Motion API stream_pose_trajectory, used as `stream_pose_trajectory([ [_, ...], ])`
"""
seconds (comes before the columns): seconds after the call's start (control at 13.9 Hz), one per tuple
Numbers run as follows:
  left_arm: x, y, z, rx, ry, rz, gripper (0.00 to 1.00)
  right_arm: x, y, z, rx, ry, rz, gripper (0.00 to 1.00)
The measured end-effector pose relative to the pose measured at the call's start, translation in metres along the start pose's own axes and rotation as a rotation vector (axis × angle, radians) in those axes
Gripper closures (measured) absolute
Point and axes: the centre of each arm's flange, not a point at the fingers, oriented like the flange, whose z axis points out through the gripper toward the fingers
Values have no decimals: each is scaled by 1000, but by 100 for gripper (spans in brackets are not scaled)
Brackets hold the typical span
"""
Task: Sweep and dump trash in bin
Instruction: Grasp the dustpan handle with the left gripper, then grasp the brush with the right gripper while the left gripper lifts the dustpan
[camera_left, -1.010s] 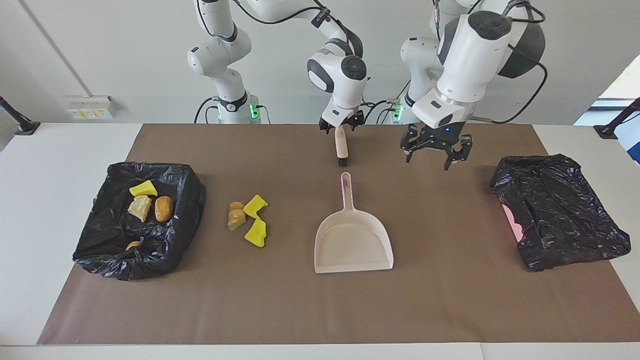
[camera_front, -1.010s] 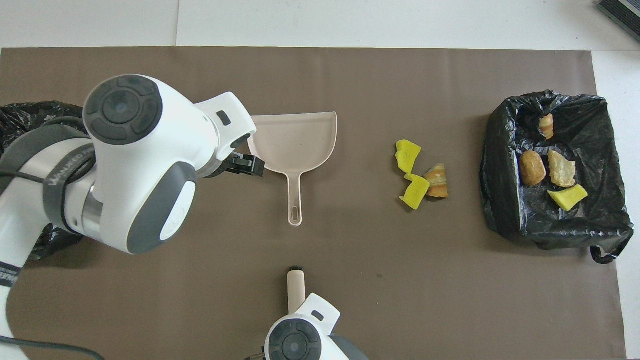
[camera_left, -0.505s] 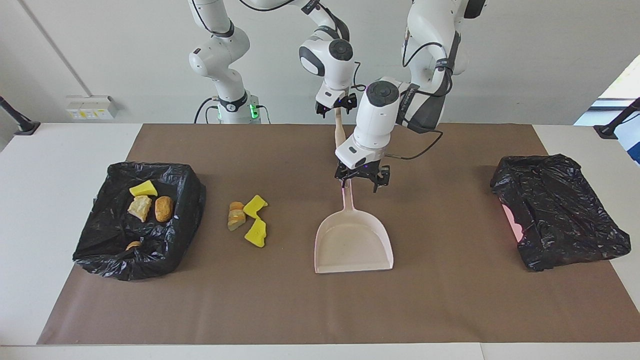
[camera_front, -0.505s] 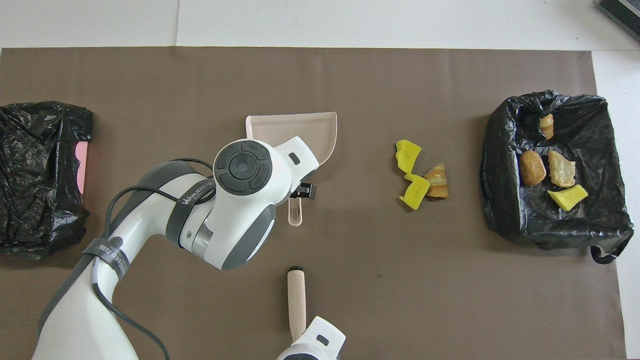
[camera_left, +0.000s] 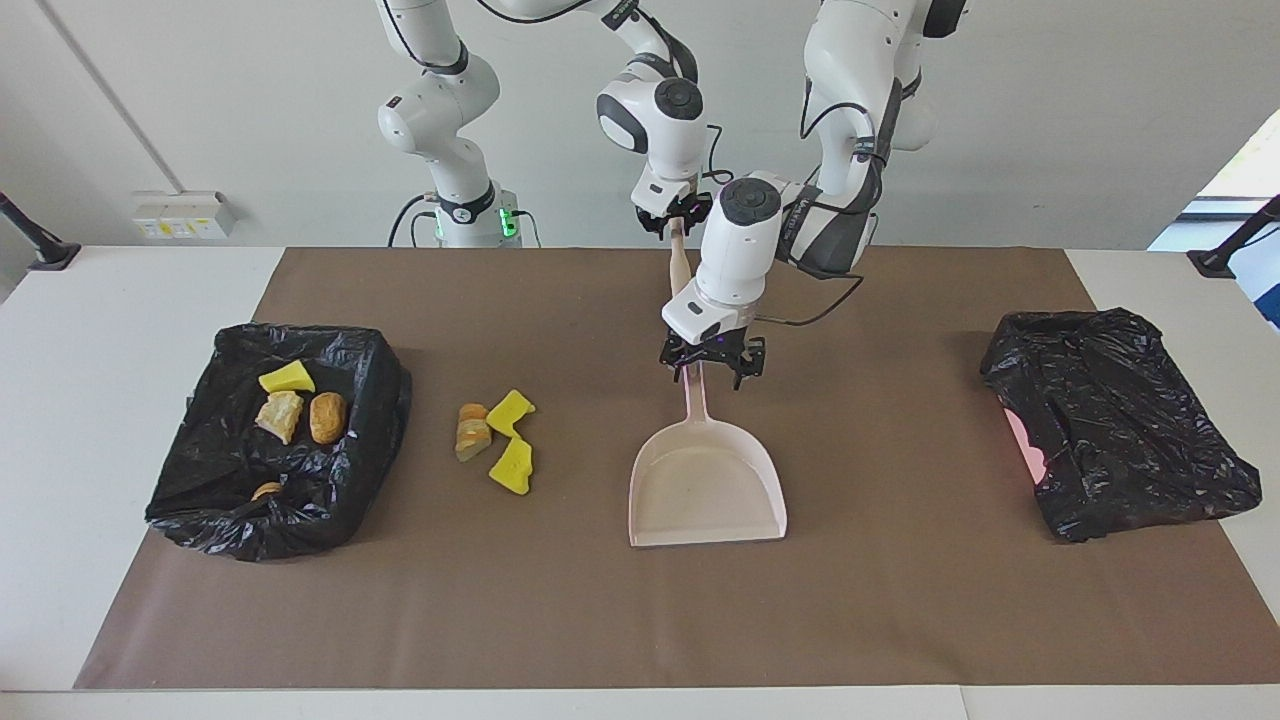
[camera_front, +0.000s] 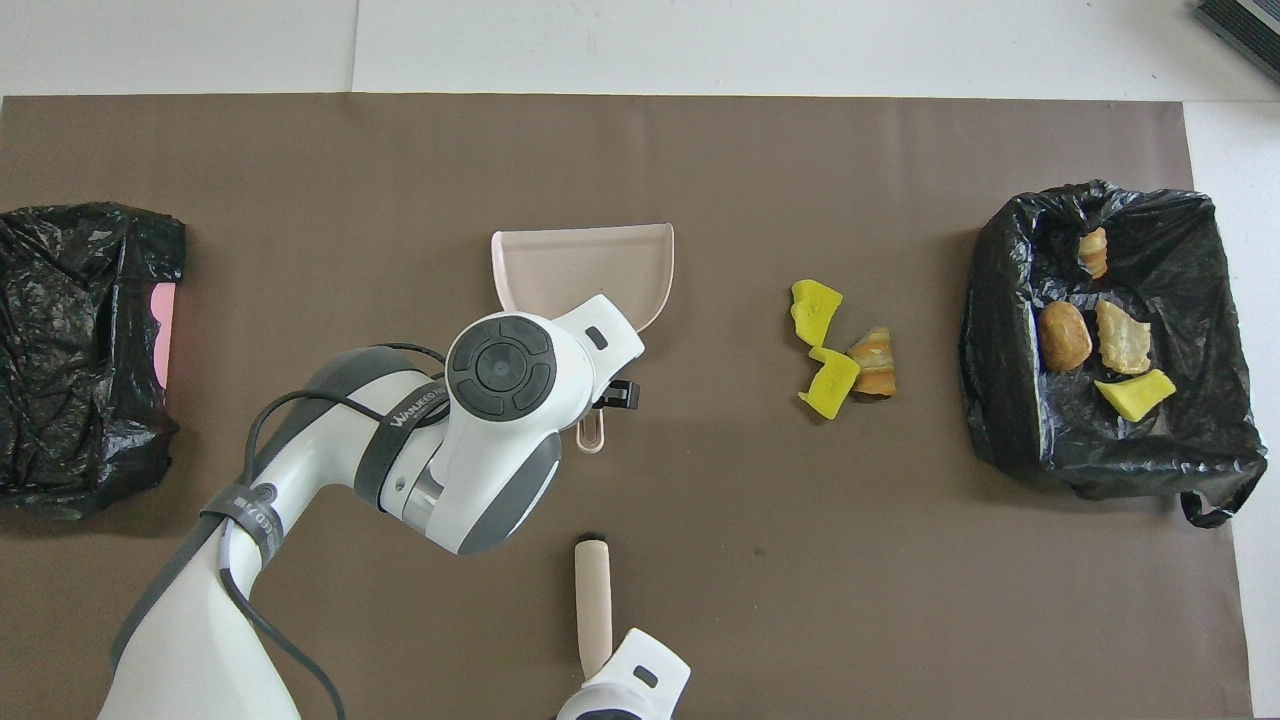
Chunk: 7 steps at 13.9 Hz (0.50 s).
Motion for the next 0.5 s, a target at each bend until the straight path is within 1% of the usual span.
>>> stream_pose_trajectory([
  [0.07, 0, 2, 5, 0, -2, 2, 2, 1, 1, 2, 4, 6, 2, 58],
  [0.14, 0, 3, 10, 1, -5, 3, 3, 1, 1, 4, 2, 5, 3, 70],
  [0.22, 0, 4, 13, 1, -5, 3, 9, 1, 2, 5, 2, 5, 4, 74],
  [0.29, 0, 4, 16, 0, -4, 3, 9, 2, 2, 5, 2, 5, 4, 74],
  [0.36, 0, 4, 19, 0, -5, 3, 16, 1, 2, 5, 0, 3, 4, 74],
  [0.43, 0, 4, 20, 0, -4, 3, 17, 1, 2, 6, -5, -2, 3, 74],
  [0.5, 1, 4, 20, -1, -2, 3, 25, 0, 4, 5, -19, -19, -2, 74],
])
